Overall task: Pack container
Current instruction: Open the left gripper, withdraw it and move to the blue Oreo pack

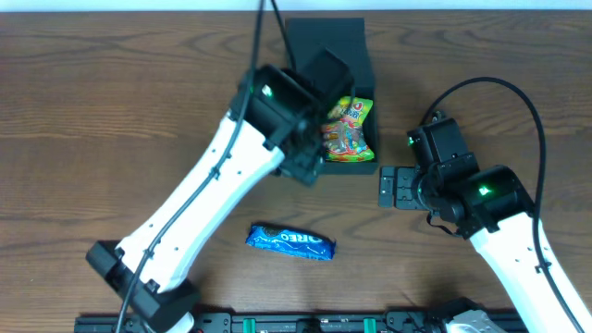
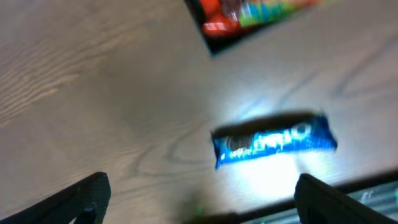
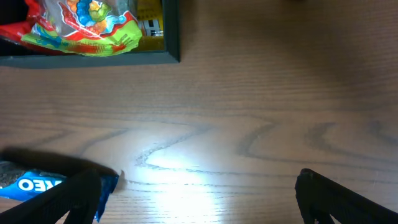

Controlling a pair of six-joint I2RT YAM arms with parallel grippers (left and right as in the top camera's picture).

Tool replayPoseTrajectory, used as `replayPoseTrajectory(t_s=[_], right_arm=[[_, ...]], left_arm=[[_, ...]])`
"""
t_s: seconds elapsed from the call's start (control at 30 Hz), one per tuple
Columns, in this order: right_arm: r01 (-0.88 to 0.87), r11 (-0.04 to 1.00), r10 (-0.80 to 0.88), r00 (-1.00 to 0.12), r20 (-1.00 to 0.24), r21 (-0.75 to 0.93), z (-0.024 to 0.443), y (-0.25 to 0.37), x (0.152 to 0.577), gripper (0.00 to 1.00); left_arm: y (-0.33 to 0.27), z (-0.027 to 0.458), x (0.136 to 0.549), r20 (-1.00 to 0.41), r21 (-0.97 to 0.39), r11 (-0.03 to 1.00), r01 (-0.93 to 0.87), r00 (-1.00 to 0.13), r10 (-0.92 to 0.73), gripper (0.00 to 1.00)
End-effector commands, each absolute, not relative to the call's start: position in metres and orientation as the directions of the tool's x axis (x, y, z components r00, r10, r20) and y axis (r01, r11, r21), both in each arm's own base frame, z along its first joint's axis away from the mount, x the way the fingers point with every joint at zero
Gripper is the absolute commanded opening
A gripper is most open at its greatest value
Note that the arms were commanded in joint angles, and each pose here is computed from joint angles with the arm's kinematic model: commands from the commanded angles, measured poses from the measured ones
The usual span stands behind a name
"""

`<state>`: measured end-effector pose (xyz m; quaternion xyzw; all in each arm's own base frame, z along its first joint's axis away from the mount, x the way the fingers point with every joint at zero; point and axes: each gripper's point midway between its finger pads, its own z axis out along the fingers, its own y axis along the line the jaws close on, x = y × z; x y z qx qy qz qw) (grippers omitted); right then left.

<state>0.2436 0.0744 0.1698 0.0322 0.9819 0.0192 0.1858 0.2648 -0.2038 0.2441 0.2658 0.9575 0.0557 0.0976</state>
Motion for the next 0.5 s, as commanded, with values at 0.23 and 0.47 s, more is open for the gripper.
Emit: replayPoseTrajectory(t_s=[0.23, 0.47], right_arm=[[0.052, 0.998, 0.061, -0.927, -0.371, 0.032, 0.171, 0.07, 0.243, 0.99], [0.053, 0.998, 0.06, -0.928, -0.367, 0.03, 0.17, 0.07, 0.242, 0.99]], left_arm=[[-0.18, 0.21, 0.185, -0.191, 0.021, 0.648, 0.762, -0.633, 0.75, 0.95], [-0.163, 0.147, 0.162, -0.139, 0.017, 0.536, 0.844, -0.529, 0.837, 0.95]])
